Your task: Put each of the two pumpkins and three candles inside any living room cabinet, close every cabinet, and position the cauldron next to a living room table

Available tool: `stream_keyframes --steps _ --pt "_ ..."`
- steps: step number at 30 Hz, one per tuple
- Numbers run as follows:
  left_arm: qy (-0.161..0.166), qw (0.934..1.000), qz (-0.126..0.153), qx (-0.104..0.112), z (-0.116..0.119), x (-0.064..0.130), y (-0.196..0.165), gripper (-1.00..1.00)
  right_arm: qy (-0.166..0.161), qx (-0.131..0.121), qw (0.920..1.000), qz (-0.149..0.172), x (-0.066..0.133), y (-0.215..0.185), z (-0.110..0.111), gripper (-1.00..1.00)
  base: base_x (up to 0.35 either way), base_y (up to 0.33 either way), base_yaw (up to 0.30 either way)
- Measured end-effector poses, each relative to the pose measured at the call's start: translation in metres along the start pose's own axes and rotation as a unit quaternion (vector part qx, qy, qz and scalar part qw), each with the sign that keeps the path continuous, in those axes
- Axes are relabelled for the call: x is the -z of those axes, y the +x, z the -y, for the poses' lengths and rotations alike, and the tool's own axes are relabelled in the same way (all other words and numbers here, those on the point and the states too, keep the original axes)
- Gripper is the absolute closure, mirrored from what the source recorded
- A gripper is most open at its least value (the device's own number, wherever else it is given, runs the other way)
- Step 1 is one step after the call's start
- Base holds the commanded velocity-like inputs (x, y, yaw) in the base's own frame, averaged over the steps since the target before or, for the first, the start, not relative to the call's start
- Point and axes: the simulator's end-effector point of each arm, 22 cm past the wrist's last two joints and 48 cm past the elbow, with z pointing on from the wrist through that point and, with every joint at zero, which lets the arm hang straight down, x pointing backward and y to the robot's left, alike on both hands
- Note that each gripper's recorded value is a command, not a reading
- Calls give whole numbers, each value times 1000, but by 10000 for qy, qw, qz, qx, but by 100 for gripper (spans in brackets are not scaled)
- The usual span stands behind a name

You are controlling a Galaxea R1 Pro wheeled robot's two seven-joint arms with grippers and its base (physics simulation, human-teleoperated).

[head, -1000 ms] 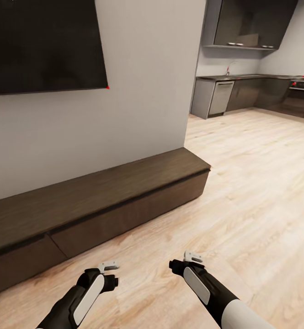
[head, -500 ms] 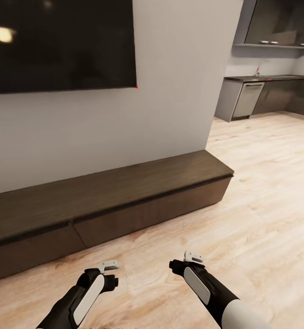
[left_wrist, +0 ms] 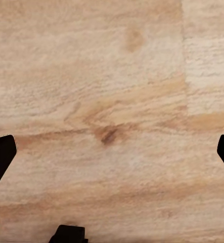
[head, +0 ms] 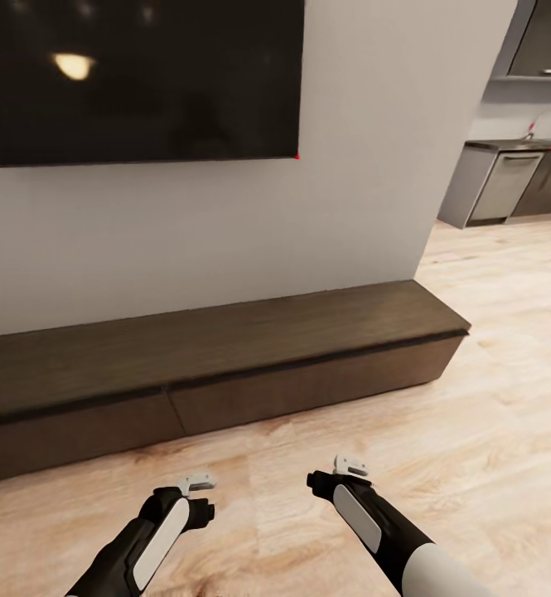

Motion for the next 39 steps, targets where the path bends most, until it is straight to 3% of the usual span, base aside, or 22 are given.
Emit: stream_keyframes --steps 9,29,32,35,37,39 --pt "17 10000 -4 5 1 0 0 -100 -17 -8 10000 3 0 -1 1 -100 0 -31 237" --pt "31 10000 0 31 0 0 -1 -100 -19 -12 10000 19 0 -2 2 -100 -50 0 8" --pt "35 9999 28 92 -4 1 -4 -100 -20 -13 10000 20 0 -2 2 -100 -16 0 0" --pt "65 9994 245 224 -12 10 -24 -100 -19 -16 10000 18 0 -1 2 -100 -5 0 0" --pt "22 9976 518 454 -35 22 -48 -100 -17 -21 10000 44 -1 -2 2 -100 -1 0 0" --pt "-13 9968 559 568 -48 28 -56 -100 -18 -61 9999 127 -1 -6 3 -100 0 0 0"
